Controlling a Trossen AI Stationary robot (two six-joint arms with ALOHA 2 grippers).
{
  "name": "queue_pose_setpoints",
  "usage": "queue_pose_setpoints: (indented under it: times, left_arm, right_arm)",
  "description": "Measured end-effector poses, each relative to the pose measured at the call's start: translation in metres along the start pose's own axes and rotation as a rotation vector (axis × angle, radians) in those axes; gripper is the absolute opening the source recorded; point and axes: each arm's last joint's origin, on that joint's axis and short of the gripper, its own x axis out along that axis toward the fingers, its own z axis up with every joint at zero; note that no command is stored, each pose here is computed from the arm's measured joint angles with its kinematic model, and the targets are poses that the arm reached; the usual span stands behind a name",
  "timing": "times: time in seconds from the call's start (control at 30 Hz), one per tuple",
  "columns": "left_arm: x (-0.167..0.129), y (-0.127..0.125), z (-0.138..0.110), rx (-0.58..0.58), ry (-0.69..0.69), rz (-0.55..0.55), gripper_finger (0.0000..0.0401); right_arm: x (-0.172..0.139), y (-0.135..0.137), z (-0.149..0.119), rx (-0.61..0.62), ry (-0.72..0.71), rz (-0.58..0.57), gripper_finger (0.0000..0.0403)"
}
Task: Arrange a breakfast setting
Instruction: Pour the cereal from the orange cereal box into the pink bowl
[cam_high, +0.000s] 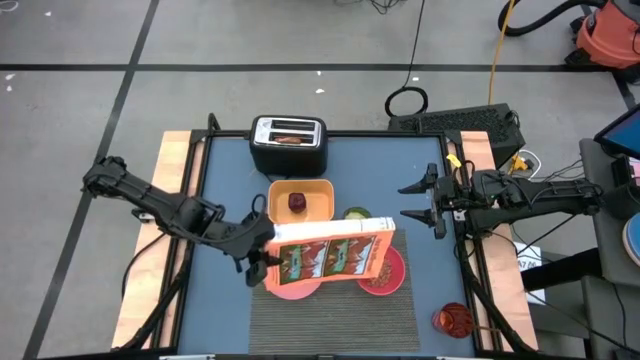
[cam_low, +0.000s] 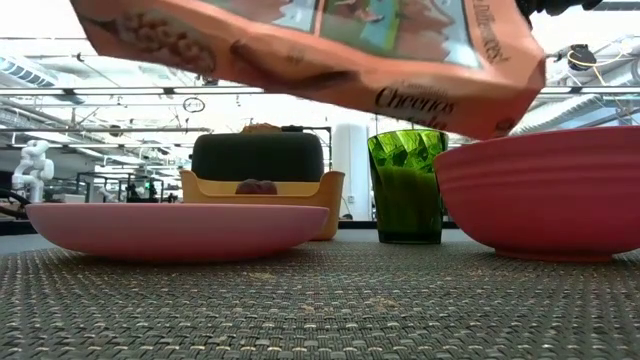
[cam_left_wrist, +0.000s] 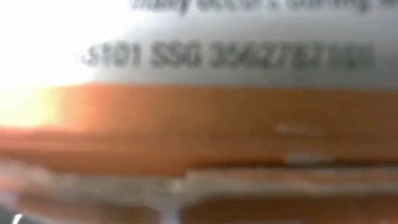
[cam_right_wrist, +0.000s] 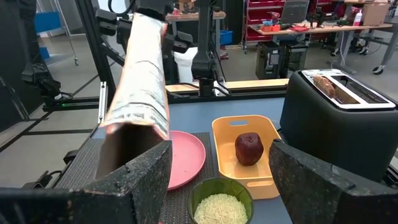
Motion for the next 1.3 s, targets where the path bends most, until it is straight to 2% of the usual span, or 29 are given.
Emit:
queue_pose_setpoints:
  times: [1.3]
  left_arm:
    - [-0.0015,0.0018,0.0011,0.004,0.006,-0.005,0.0186]
  right_arm:
    - [0.0000,0.0000,0.0000,0.000,0.000,0.000,0.0258]
